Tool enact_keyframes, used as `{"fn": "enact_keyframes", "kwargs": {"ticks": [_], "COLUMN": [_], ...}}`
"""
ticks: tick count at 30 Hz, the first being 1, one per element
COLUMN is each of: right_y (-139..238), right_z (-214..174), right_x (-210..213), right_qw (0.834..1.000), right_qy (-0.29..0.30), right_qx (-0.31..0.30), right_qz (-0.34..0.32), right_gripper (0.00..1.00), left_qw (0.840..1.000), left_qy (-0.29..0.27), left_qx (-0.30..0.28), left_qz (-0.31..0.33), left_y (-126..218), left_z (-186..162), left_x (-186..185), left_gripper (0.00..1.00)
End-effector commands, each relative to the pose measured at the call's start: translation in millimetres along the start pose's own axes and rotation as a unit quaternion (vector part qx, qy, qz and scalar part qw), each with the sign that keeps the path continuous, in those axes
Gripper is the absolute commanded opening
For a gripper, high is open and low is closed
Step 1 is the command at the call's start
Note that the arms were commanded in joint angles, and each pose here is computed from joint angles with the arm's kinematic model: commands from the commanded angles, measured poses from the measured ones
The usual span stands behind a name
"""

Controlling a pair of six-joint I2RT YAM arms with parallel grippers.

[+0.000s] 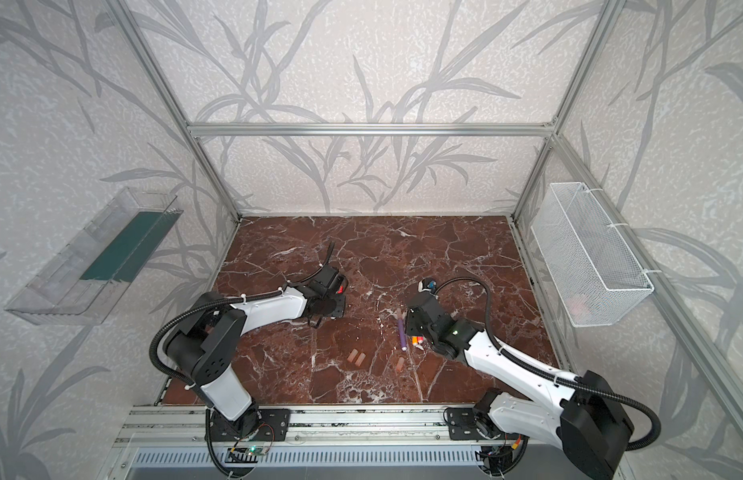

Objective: Insert the pens into the pen caps

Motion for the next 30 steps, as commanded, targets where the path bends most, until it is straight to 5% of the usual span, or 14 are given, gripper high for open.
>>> {"fn": "enact_keyframes", "kwargs": {"ticks": [1,8,13,30], "right_y": [8,17,28,37], "right_z": [-1,-9,-20,-15], "right_x": [8,30,67,81], "right_qw": [0.996,0.966,0.941,0.922], "right_qy": [-0.043,-0.117,-0.108,-0.155], "right_qx": [-0.019,-0.026,-0.030,-0.066], "right_qz": [0.074,0.228,0.320,0.349], "right_gripper": [0.41,0.48,0.50,0.50], "left_qw": [0.999,0.989,0.977,0.947], "left_qy": [-0.007,-0.037,-0.074,-0.130], "left_qx": [-0.026,-0.099,-0.136,-0.179], "left_qz": [-0.044,-0.105,-0.149,-0.233], "left_y": [29,89,122,170], "left_z": [3,1,-10,-37], "left_x": [-11,-43,-79,-132], "left_gripper": [0.00,0.00,0.00,0.00]}}
Point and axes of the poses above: each gripper's point midway between its finger pads, its own y axis back along the fingers, its own x axis along the line the jaws close on, z = x × y, the point moved 5 cm from there along y, back along the fingers, and after that the axes turned 9 degrees about -y, right-handed, at the moved point
